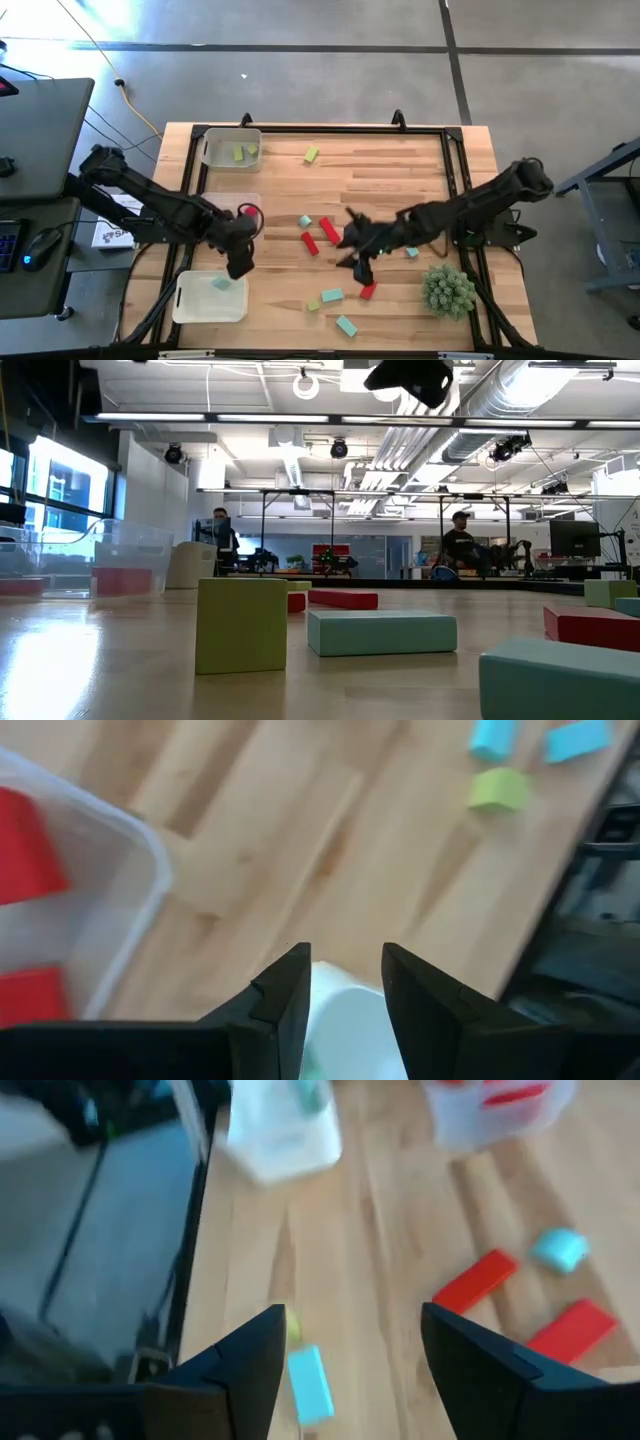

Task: Sort & place blocks by color
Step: Put the light blue block into the white bin

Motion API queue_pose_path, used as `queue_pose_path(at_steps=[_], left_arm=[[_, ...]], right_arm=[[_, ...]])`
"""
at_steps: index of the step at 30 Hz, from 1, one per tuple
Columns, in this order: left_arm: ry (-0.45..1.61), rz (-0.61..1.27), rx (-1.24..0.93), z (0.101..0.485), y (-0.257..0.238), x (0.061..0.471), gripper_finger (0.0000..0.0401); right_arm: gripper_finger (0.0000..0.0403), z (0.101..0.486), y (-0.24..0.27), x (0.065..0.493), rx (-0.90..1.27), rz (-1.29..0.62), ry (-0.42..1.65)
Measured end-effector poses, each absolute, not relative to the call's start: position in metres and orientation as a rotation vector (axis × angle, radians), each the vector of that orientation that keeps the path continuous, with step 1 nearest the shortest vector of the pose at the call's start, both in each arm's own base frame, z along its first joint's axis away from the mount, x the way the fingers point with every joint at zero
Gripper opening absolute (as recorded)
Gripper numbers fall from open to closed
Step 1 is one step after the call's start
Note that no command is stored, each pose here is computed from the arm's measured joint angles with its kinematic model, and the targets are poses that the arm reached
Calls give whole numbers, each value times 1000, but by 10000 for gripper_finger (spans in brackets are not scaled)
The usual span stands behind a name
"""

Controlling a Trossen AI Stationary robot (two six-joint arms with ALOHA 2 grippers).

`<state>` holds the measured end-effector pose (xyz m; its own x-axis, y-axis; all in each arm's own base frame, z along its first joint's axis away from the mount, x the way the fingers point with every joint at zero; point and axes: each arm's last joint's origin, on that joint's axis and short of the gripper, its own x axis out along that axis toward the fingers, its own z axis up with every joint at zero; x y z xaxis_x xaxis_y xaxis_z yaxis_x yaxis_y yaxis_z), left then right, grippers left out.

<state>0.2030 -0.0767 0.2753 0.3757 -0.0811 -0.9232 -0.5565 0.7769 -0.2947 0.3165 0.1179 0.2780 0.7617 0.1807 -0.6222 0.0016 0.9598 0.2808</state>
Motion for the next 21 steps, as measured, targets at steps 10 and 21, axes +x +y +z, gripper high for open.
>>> queue_pose_path(at_steps=[10,21], left_arm=[[1086,237,-721,281,-103,203,113],[1067,228,-722,282,-111,200,113]], right_arm=[[222,219,164,332,101,149,800],[222,170,176,345,32,169,887]])
